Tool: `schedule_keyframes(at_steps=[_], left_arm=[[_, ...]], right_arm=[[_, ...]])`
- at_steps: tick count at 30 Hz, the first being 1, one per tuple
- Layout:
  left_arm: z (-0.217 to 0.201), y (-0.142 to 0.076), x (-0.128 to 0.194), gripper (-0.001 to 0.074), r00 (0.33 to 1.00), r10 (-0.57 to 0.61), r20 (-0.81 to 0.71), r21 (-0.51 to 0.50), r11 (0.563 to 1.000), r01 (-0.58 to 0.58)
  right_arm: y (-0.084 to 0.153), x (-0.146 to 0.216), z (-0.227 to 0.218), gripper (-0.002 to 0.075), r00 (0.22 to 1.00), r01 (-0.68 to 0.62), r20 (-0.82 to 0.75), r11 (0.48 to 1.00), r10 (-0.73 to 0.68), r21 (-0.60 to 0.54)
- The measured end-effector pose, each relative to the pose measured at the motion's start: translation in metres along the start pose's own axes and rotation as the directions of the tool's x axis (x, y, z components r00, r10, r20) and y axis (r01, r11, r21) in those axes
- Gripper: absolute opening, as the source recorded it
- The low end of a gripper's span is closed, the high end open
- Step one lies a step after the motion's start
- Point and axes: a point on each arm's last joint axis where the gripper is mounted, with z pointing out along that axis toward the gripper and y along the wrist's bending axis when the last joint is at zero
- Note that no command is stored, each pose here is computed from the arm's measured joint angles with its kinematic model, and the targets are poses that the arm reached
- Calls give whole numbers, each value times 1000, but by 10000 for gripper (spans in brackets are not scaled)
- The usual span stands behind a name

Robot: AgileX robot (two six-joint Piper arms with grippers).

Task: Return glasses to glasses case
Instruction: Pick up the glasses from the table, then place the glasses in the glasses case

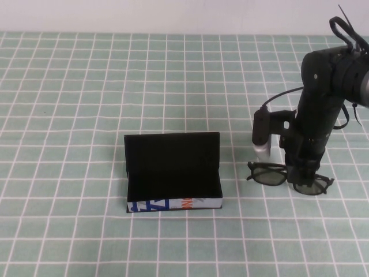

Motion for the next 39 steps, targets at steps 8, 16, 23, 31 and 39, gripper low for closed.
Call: schedule_keyframes(at_steps=[8, 16, 23, 31, 39], left_arm=[[0, 0, 0, -2, 1000, 0, 0, 0, 1000, 0], [0, 0, 0, -2, 1000, -2, 0, 1, 1000, 2], [0, 0, 0, -2, 1000, -2, 0, 1, 1000, 2], [0, 0, 0, -2, 1000, -4, 0, 1, 1000, 4], [0, 0, 0, -2, 1000, -5, 0, 2, 1000, 5]], right_arm=[[-4, -16, -43, 7, 987, -52, 158, 997, 43, 52], [6, -29, -88, 6, 942, -94, 331, 993, 64, 75], [34, -54, -103, 6, 938, -7, 345, 994, -31, 107], [82, -104, -98, 6, 936, 205, 258, 967, -239, 151], [93, -120, -85, 6, 930, 263, 230, 956, -288, 133]])
